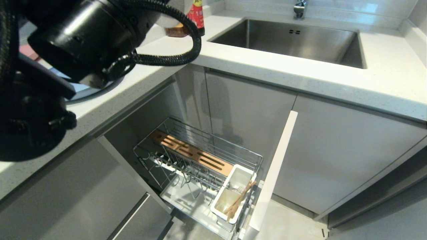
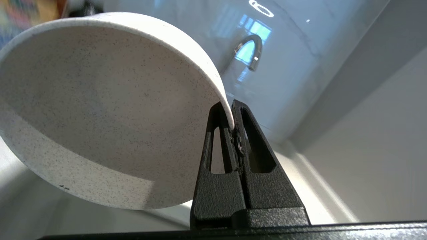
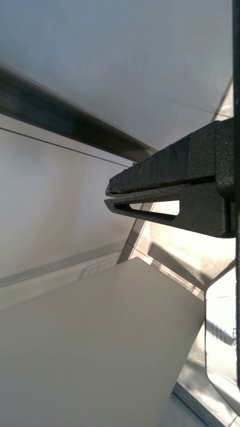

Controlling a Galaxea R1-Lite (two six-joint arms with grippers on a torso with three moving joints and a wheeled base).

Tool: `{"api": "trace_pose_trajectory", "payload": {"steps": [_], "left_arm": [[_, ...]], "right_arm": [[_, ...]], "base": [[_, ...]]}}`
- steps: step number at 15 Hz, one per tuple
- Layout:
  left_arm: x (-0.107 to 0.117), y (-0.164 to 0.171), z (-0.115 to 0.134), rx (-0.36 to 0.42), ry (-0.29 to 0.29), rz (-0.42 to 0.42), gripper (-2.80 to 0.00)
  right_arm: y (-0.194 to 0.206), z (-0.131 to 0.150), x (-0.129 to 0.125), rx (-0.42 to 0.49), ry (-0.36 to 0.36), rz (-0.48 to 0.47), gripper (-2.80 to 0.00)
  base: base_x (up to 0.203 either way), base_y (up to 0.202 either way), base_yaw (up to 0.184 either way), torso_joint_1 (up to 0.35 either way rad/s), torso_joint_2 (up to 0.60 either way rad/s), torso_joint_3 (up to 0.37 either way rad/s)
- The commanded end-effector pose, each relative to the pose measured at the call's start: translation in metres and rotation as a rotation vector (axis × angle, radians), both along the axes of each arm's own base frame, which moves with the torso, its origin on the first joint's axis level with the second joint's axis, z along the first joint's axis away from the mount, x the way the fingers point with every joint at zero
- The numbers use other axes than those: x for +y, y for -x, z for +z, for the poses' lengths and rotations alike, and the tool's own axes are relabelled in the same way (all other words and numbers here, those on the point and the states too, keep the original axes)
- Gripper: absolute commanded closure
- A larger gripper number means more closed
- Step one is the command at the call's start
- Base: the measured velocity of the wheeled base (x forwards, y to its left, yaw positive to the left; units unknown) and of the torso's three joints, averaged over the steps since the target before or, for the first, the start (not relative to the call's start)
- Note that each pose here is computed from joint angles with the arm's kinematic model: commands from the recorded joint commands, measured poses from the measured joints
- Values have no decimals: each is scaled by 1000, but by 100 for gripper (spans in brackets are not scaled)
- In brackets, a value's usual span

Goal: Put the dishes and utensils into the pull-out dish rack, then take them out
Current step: Pick up the bowl and place it in the cupboard

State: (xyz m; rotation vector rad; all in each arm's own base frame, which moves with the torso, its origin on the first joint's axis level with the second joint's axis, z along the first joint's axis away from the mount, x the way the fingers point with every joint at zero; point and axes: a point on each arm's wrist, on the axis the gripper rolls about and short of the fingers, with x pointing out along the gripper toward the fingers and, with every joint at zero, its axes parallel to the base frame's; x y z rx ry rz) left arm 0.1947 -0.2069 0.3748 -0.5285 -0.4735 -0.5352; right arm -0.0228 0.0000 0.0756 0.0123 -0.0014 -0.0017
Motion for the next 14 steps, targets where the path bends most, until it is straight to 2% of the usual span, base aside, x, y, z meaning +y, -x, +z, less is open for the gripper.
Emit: {"api": "trace_pose_trajectory", "payload": {"steps": [1, 2, 3, 4, 6, 10, 14], "left_arm": [[-2, 10, -21, 88, 77, -52, 0], [-7, 17, -28, 171, 193, -67, 0], [-11, 21, -34, 236, 280, -64, 0], [-18, 23, -44, 305, 340, -56, 0], [-32, 27, -71, 403, 342, -68, 0], [-50, 18, -100, 525, 462, -117, 0], [-59, -5, -130, 591, 496, -53, 0]], "right_arm": [[0, 0, 0, 1, 0, 0, 0], [0, 0, 0, 1, 0, 0, 0], [0, 0, 0, 1, 0, 0, 0], [0, 0, 0, 1, 0, 0, 0], [0, 0, 0, 1, 0, 0, 0], [0, 0, 0, 1, 0, 0, 0], [0, 0, 0, 1, 0, 0, 0]], "base": [[0, 0, 0, 0, 0, 0], [0, 0, 0, 0, 0, 0], [0, 0, 0, 0, 0, 0], [0, 0, 0, 0, 0, 0], [0, 0, 0, 0, 0, 0], [0, 0, 0, 0, 0, 0], [0, 0, 0, 0, 0, 0]]}}
